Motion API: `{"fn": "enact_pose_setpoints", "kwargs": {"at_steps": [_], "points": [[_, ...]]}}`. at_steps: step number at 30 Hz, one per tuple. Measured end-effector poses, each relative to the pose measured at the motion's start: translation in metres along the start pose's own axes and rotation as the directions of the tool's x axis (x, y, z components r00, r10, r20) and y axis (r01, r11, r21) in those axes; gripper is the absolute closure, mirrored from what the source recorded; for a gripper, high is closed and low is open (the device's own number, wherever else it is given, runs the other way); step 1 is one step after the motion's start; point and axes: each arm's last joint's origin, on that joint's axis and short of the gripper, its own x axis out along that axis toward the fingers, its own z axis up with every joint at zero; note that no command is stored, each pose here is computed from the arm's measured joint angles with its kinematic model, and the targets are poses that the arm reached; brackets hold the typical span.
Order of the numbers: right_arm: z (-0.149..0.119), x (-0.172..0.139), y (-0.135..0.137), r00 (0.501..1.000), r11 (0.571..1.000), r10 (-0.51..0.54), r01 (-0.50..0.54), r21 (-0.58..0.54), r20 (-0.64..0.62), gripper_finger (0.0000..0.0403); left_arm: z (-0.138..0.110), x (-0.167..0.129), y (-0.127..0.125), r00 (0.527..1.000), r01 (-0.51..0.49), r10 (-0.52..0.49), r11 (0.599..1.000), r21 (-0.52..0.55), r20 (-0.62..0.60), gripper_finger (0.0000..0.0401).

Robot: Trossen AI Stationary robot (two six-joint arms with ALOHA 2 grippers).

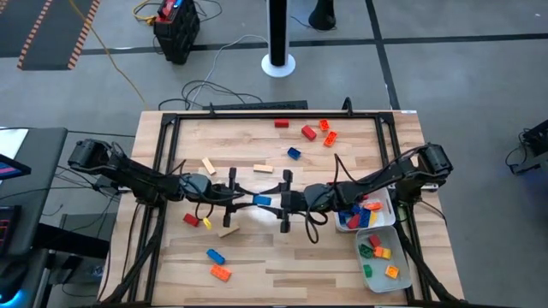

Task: Sort blocks by size
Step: Put the blue block into the white bin

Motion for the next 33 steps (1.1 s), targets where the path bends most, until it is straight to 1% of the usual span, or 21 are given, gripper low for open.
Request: {"fn": "enact_pose_setpoints", "kwargs": {"at_steps": [3,4,6,8,12,15,17,20,23,26,29,31,33], "points": [[-0.001,0.001,-0.002,1.0,1.0,-0.002,0.002,-0.006,-0.007,0.0264,0.0,0.0,0.0,1.0,-0.001,0.001,1.0,0.005,-0.003,0.0301],[-0.001,0.001,-0.002,1.0,1.0,-0.004,0.004,-0.008,-0.013,0.0272,-0.001,0.0,0.0,1.0,-0.006,0.006,1.0,0.003,-0.008,0.03],[-0.003,0.001,-0.002,1.0,1.0,-0.002,0.002,-0.009,-0.031,0.0272,-0.002,0.0,0.001,0.999,-0.03,0.03,0.999,-0.012,-0.027,0.0293],[-0.006,0.001,-0.001,0.998,1.0,0.004,-0.003,0.007,-0.063,0.0272,-0.004,0.0,0.001,0.996,-0.064,0.063,0.998,-0.016,-0.061,0.0277],[-0.014,-0.006,0.0,0.981,0.999,0.024,-0.017,0.039,-0.192,0.0272,-0.009,-0.001,0.002,0.987,-0.109,0.108,0.994,-0.005,-0.119,0.0222],[-0.013,-0.02,0.0,0.952,0.995,0.047,-0.017,0.099,-0.303,0.0272,-0.012,-0.001,0.001,0.983,-0.108,0.103,0.994,-0.022,-0.153,0.0189],[-0.015,-0.032,0.0,0.912,0.991,0.06,-0.005,0.134,-0.405,0.0272,-0.014,-0.001,0.0,0.977,-0.098,0.09,0.995,-0.034,-0.195,0.0177],[-0.02,-0.057,-0.002,0.815,0.984,0.064,0.046,0.175,-0.576,0.0272,-0.016,0.001,-0.001,0.958,-0.085,0.066,0.995,-0.057,-0.28,0.0173],[-0.019,-0.087,-0.009,0.701,0.967,0.05,0.144,0.21,-0.712,0.0272,-0.016,0.002,-0.001,0.934,-0.072,0.046,0.995,-0.063,-0.354,0.0176],[-0.016,-0.117,-0.017,0.595,0.937,0.026,0.266,0.228,-0.803,0.0272,-0.014,0.004,-0.001,0.919,-0.071,0.035,0.994,-0.079,-0.394,0.018],[-0.012,-0.139,-0.025,0.526,0.896,0.004,0.376,0.237,-0.85,0.0272,-0.012,0.005,0.0,0.912,-0.072,0.031,0.994,-0.086,-0.41,0.0181],[-0.011,-0.149,-0.028,0.486,0.879,-0.011,0.422,0.224,-0.874,0.0272,-0.012,0.005,0.0,0.908,-0.072,0.03,0.994,-0.086,-0.418,0.0181],[-0.01,-0.155,-0.03,0.471,0.874,-0.016,0.435,0.217,-0.882,0.0272,-0.012,0.005,0.0,0.907,-0.072,0.03,0.994,-0.085,-0.42,0.0181]]}}
